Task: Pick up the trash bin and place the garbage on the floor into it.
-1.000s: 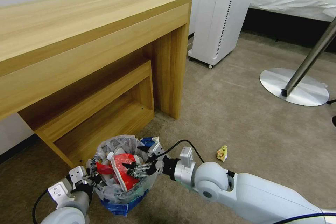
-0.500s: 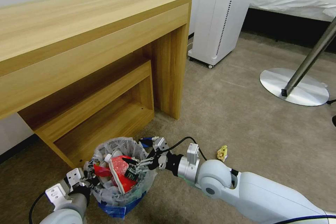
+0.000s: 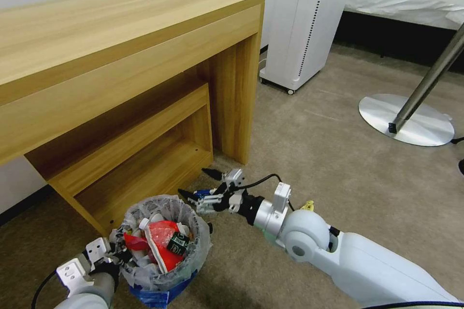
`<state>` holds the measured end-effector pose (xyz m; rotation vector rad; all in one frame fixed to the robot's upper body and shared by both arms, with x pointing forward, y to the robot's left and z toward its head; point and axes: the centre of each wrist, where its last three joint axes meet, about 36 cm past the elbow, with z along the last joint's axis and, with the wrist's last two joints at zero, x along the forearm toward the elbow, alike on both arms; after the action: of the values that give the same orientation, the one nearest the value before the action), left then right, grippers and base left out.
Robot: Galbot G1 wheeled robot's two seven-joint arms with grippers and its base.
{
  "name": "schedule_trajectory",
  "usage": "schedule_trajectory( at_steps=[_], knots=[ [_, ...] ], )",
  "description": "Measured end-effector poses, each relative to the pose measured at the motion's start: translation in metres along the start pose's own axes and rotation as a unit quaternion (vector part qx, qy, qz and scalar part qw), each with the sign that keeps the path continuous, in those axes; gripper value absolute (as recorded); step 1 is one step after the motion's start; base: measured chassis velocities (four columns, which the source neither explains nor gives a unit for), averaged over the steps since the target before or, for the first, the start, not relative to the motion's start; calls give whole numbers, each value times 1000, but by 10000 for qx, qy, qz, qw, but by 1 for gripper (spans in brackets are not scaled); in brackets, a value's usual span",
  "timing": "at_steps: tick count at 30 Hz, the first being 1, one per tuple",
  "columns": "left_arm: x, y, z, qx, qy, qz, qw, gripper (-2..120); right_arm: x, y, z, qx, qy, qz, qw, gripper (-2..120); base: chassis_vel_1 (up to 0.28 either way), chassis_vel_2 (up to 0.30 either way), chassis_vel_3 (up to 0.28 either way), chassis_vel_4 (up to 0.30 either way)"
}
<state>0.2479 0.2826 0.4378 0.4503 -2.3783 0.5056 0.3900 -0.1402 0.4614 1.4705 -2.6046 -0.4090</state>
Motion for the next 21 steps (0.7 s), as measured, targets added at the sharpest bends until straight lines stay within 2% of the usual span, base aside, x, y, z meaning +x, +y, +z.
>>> schedule_trajectory(
  at_steps=[5,8,9,12,13,16,17,18,21],
  knots=[
    [-1,0,0,-4,12,-1,10000,0,9,1,-1,-134,-120,284,9994,100,0,0,0,0],
    [-1,0,0,-6,10,17,10000,0,19,1,-7,-326,-276,762,9962,100,0,0,0,0],
    [-1,0,0,-6,10,17,10000,0,19,1,-7,-326,-276,762,9962,100,0,0,0,0],
    [-4,0,-2,-15,7,42,10000,0,34,-10,-23,-561,-530,1564,9847,100,0,0,0,0],
    [-4,0,-2,-15,7,42,10000,0,34,-10,-23,-561,-530,1564,9847,100,0,0,0,0],
    [-7,0,-2,-20,10,67,10000,0,51,-29,-36,-827,-663,2449,9637,100,0,0,0,0],
    [-7,0,-2,-20,10,67,10000,0,51,-29,-36,-827,-663,2449,9637,100,0,0,0,0],
    [-9,0,-3,-18,15,79,10000,0,58,-40,-37,-995,-664,2900,9495,100,0,0,0,0],
    [-11,-1,-3,-13,24,101,9999,0,73,-66,-33,-1420,-468,3773,9140,100,0,0,0,0]
  ],
)
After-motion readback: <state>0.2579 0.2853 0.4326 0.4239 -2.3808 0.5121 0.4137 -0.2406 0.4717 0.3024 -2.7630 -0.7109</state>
